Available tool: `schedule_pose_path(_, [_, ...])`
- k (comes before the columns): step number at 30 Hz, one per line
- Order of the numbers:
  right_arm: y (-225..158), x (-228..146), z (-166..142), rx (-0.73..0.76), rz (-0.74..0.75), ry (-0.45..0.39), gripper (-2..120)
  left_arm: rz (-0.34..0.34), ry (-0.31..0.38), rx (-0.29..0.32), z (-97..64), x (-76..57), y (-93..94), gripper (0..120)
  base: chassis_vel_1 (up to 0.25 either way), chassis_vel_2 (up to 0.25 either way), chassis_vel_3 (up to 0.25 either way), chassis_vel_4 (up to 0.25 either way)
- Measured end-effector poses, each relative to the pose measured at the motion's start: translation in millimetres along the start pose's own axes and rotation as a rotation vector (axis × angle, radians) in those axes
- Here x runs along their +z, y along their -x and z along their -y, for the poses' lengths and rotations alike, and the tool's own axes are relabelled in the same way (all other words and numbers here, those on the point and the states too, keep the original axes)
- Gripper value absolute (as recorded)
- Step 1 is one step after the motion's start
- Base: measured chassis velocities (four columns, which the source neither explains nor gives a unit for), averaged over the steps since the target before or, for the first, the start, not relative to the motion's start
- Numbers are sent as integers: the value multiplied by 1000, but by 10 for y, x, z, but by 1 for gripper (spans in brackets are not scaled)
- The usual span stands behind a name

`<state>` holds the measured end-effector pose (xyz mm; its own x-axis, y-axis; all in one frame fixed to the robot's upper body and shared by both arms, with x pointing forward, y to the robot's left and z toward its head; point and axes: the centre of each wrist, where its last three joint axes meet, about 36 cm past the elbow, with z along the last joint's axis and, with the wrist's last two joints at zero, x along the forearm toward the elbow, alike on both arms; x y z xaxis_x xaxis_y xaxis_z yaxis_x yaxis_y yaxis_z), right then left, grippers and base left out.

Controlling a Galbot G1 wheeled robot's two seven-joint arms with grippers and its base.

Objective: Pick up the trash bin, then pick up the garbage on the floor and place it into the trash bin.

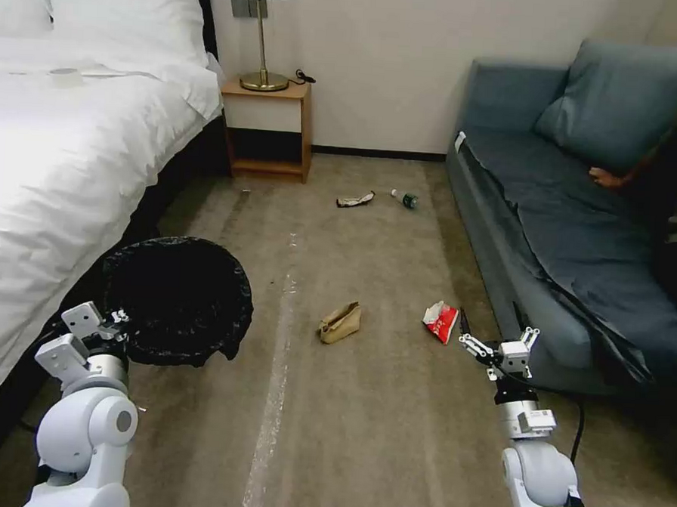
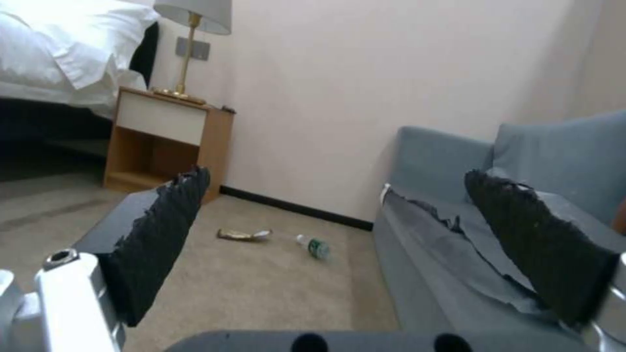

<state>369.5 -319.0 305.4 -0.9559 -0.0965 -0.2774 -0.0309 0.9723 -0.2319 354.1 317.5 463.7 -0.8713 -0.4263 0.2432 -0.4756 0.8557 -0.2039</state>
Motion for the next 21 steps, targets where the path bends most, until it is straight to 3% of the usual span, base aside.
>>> schedule_pose_path(21, [-51, 84, -4, -3, -14, 0, 100, 9, 12, 5, -1, 37, -1, 3, -95, 89, 89, -86])
